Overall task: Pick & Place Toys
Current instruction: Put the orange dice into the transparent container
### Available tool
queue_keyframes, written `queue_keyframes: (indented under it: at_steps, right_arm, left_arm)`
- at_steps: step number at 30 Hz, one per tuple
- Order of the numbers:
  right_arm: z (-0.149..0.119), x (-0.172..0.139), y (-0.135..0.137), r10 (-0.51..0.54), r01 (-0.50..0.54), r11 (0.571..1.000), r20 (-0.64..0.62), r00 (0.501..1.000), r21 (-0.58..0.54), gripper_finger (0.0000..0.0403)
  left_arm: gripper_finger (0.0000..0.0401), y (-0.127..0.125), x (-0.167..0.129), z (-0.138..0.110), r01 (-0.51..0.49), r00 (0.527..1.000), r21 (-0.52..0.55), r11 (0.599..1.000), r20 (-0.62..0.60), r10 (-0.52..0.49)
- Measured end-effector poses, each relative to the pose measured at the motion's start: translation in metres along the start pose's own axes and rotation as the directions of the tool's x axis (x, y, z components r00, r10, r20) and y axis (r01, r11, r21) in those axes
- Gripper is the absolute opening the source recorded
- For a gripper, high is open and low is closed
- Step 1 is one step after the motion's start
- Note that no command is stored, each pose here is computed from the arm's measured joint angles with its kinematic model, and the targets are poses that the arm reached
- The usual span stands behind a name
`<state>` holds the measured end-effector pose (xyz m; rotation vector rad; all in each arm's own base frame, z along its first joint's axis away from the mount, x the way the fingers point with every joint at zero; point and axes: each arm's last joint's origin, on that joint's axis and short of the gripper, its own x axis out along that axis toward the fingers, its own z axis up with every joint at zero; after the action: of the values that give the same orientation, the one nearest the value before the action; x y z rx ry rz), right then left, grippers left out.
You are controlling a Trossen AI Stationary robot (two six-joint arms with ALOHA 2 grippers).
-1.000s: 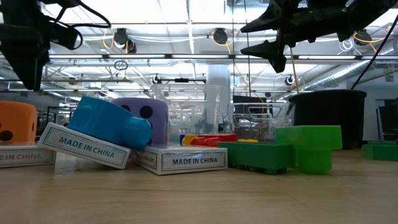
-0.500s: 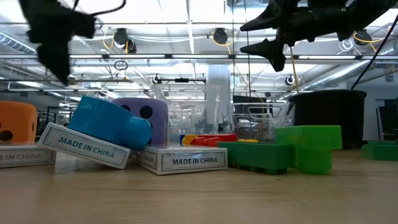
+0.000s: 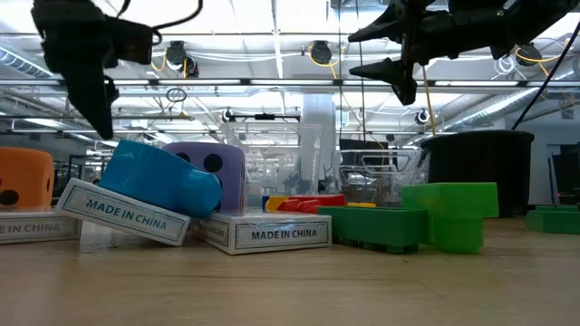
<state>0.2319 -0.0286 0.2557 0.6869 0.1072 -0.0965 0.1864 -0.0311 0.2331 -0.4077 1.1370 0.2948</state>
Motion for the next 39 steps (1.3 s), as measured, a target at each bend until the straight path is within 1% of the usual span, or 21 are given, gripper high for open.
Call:
queue_keyframes:
  at_steps: [4,6,9,10,13,15,20,25,28,31,33,37,39]
  right_arm:
    - [0.0,0.0,0.0,0.001,-0.001,1.0,-0.001,1.0,0.006,0.0226]
    - [0.0,0.0,0.0,0.001,-0.001,1.0,-0.001,1.0,0.006,0.0226]
    - [0.0,0.0,0.0,0.001,-0.001,1.0,-0.001,1.0,0.006,0.0226]
    - [0.0,0.0,0.0,0.001,-0.001,1.0,-0.002,1.0,0.006,0.0226]
    - [0.0,0.0,0.0,0.001,-0.001,1.0,-0.002,1.0,0.002,0.0226]
    - [0.0,0.0,0.0,0.0,0.0,1.0,-0.002,1.0,-0.004,0.0226]
    - [0.0,0.0,0.0,-0.002,0.002,1.0,0.0,1.0,-0.005,0.0226]
    - [0.0,0.0,0.0,-0.003,0.003,1.0,0.0,1.0,-0.003,0.0226]
    - [0.0,0.0,0.0,-0.003,0.003,1.0,0.0,1.0,0.005,0.0226]
    - [0.0,0.0,0.0,-0.003,0.003,1.0,0.0,1.0,0.012,0.0226]
    - [0.0,0.0,0.0,-0.003,0.003,1.0,0.0,1.0,0.028,0.0226]
    - [0.0,0.0,0.0,-0.002,0.002,0.998,-0.001,1.0,0.056,0.0226]
    - [0.0,0.0,0.0,-0.003,0.003,0.998,0.0,1.0,0.059,0.0226]
  left_arm:
    - [0.0392,-0.001,0.004,0.001,-0.017,1.0,-0.03,0.999,-0.003,0.017]
    - [0.0392,0.0,0.003,-0.001,-0.012,1.0,-0.013,1.0,-0.024,0.011]
    - [0.0392,0.004,-0.005,-0.01,0.002,0.995,0.02,1.0,-0.096,0.0]
    - [0.0392,0.007,-0.007,-0.015,-0.008,0.991,0.024,1.0,-0.134,0.011]
    - [0.0392,0.015,-0.014,-0.028,-0.071,0.965,0.012,0.997,-0.252,0.071]
    - [0.0392,0.021,-0.019,-0.035,-0.12,0.948,-0.007,0.993,-0.299,0.112]
    - [0.0392,0.024,-0.027,-0.038,-0.095,0.962,-0.009,0.995,-0.257,0.09]
    - [0.0392,0.025,-0.026,-0.037,-0.153,0.964,-0.037,0.988,-0.224,0.141]
    - [0.0392,0.025,-0.016,-0.038,-0.173,0.962,-0.055,0.983,-0.222,0.156]
    - [0.0392,0.027,0.003,-0.043,-0.163,0.962,-0.083,0.983,-0.232,0.14]
    - [0.0392,0.029,0.011,-0.046,-0.167,0.966,-0.107,0.98,-0.216,0.141]
    - [0.0392,0.029,0.011,-0.046,-0.186,0.969,-0.158,0.97,-0.193,0.154]
    - [0.0392,0.029,0.01,-0.046,-0.19,0.969,-0.16,0.969,-0.187,0.159]
